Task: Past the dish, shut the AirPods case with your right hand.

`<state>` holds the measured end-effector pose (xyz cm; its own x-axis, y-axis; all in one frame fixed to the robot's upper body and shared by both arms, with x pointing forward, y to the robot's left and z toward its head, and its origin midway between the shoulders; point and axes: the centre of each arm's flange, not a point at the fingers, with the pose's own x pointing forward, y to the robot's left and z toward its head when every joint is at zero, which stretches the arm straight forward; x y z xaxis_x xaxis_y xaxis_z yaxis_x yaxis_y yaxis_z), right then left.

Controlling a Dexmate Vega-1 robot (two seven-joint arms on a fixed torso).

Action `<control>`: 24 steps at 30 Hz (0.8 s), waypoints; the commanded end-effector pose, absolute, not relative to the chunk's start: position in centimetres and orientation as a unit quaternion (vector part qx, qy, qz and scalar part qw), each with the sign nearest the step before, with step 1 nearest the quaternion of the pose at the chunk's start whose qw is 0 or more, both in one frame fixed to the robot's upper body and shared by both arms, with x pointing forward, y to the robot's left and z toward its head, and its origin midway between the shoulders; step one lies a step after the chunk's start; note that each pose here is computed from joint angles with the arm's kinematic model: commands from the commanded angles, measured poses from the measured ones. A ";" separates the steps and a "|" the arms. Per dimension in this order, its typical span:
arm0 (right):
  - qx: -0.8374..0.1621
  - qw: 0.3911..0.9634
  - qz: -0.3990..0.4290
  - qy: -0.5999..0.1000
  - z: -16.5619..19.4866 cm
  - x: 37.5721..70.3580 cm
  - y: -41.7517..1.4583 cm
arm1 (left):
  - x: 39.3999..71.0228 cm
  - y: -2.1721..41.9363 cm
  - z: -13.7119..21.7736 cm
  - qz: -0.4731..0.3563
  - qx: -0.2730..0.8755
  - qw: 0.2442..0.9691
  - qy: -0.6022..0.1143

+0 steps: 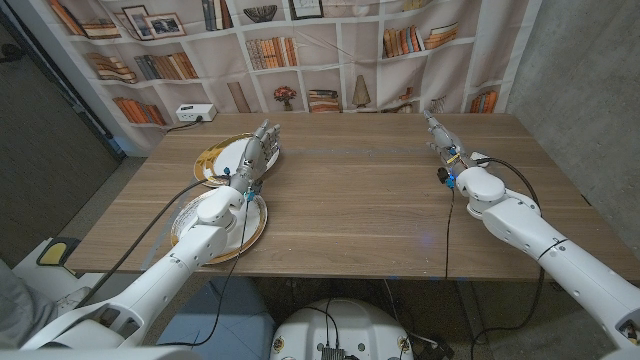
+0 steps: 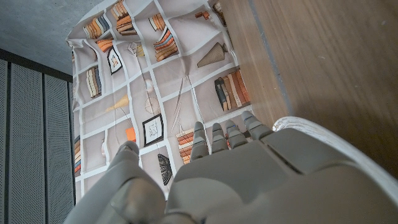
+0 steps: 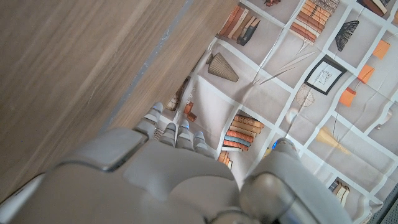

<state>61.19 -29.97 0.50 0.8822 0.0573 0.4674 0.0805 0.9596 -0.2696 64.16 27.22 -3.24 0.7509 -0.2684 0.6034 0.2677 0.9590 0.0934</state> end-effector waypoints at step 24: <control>-0.237 0.943 -0.079 -0.220 1.3 58.7 -29.8 | 64.3 27.2 -4.2 -0.151 0.002 0.935 -0.321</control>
